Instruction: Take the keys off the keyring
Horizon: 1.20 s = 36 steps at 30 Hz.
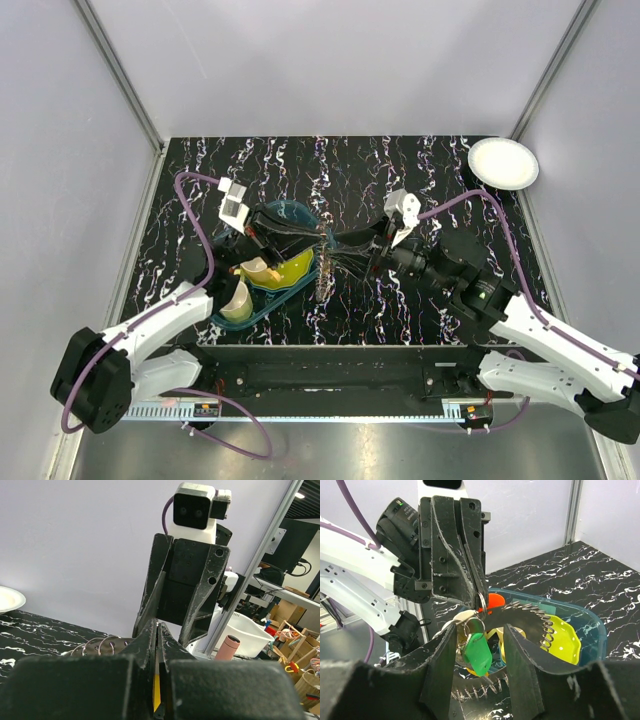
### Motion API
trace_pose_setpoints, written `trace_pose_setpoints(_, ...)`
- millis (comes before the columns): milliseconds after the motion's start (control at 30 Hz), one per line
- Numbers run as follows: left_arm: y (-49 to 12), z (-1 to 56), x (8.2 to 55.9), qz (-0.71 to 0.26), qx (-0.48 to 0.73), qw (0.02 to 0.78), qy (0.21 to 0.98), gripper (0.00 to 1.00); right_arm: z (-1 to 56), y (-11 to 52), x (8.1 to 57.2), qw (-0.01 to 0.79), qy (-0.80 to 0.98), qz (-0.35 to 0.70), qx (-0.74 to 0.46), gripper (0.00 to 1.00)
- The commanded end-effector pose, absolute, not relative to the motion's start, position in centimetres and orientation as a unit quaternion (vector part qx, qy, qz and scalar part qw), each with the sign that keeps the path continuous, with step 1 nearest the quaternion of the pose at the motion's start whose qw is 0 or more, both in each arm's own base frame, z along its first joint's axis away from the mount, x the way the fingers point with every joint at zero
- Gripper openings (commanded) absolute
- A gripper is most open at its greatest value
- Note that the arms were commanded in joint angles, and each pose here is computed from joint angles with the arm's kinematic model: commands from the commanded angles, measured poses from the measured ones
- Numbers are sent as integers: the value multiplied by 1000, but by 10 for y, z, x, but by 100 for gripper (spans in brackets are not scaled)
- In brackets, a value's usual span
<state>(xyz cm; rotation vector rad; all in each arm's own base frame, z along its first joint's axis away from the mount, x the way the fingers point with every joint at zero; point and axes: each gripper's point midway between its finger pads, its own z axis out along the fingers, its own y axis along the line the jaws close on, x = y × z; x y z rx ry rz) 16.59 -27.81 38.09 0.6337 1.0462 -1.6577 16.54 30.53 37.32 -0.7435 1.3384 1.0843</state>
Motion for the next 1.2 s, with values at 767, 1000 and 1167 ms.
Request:
trace_pose_setpoints(767,-249,435,105,-685,352,574,279,0,406,320,150,601,507,493,-373,39)
trace_pose_setpoints(1000,-245,436,102,-689,346,576,274,0,398,332,151,588,503,502,-387,28)
trace_pose_setpoints(1167,-243,435,97,-687,349,576,273,0,402,333,139,588,470,517,-407,0)
